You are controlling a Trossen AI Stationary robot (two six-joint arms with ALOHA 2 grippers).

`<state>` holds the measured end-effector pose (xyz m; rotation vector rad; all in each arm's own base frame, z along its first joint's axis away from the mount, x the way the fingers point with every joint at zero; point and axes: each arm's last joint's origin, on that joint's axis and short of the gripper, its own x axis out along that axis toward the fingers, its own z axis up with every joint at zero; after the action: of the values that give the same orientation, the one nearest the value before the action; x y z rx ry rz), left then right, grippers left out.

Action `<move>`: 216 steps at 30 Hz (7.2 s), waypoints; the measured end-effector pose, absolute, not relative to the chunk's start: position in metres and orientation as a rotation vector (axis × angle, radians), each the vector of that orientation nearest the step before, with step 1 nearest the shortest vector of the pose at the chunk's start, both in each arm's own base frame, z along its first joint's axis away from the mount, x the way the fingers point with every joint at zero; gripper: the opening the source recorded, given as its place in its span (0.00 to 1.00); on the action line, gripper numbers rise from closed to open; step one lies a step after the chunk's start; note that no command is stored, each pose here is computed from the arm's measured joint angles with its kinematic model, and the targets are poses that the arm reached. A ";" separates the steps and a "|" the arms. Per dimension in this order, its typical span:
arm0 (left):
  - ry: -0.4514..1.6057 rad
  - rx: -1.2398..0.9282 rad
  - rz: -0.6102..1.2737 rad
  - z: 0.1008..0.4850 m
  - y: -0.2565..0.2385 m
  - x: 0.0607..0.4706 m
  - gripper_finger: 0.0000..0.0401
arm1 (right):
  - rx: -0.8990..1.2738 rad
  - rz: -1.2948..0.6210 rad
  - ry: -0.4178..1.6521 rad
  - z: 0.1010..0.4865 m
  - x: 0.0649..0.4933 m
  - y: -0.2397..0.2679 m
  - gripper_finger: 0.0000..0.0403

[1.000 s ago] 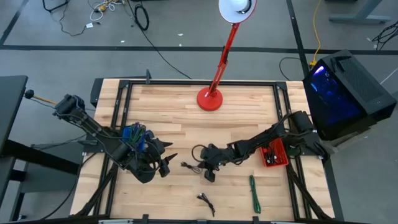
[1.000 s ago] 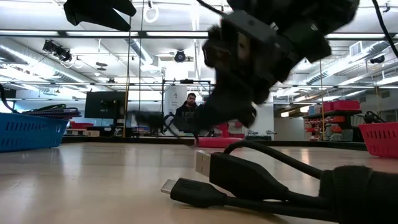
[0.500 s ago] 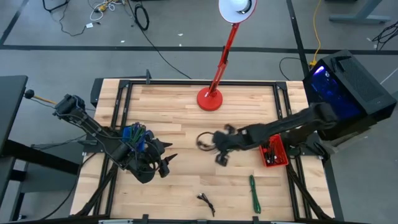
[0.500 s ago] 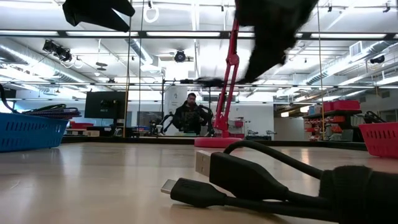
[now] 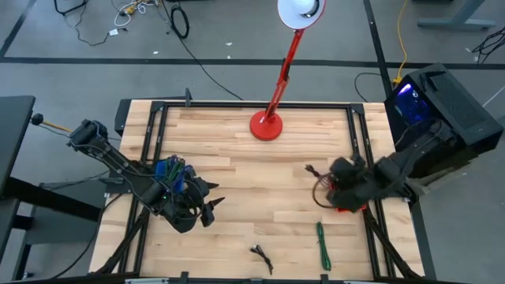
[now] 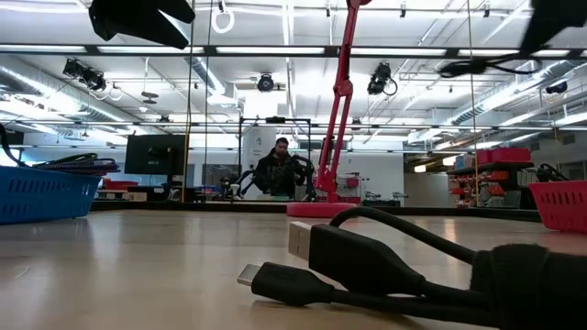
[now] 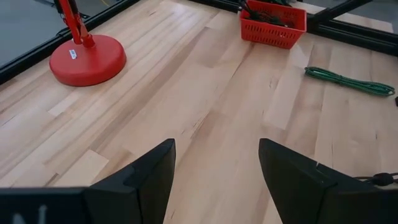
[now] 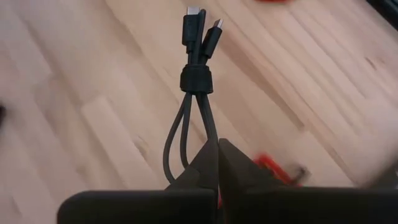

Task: Pick & Place USB Port
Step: Put the black charger cable into the red bin

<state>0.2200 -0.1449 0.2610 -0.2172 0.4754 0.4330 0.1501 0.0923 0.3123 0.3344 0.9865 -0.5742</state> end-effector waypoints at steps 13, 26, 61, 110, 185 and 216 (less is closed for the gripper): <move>0.477 -0.224 0.432 0.261 -0.145 0.220 0.59 | 0.398 -0.681 1.031 0.302 0.113 0.120 0.00; 0.477 -0.224 0.428 0.261 -0.146 0.219 0.59 | 0.410 -0.926 1.283 0.246 0.091 0.136 0.00; 0.474 -0.234 0.431 0.261 -0.146 0.219 0.59 | 0.364 -0.976 1.247 0.213 0.082 0.129 0.28; 0.613 -0.097 -0.153 0.122 -0.222 0.333 0.59 | 0.242 -0.354 0.447 0.270 0.181 0.166 0.31; 0.584 -0.180 -0.234 0.095 -0.224 0.344 0.04 | 0.238 -0.340 0.469 0.269 0.181 0.167 0.31; 0.524 0.182 0.229 0.241 -0.185 0.354 0.04 | 0.142 -0.064 0.466 0.251 0.253 0.177 0.31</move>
<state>0.3544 -0.1848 0.2408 0.1824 0.5238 0.2289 0.2530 0.1775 0.2506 0.1420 0.4659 -0.0637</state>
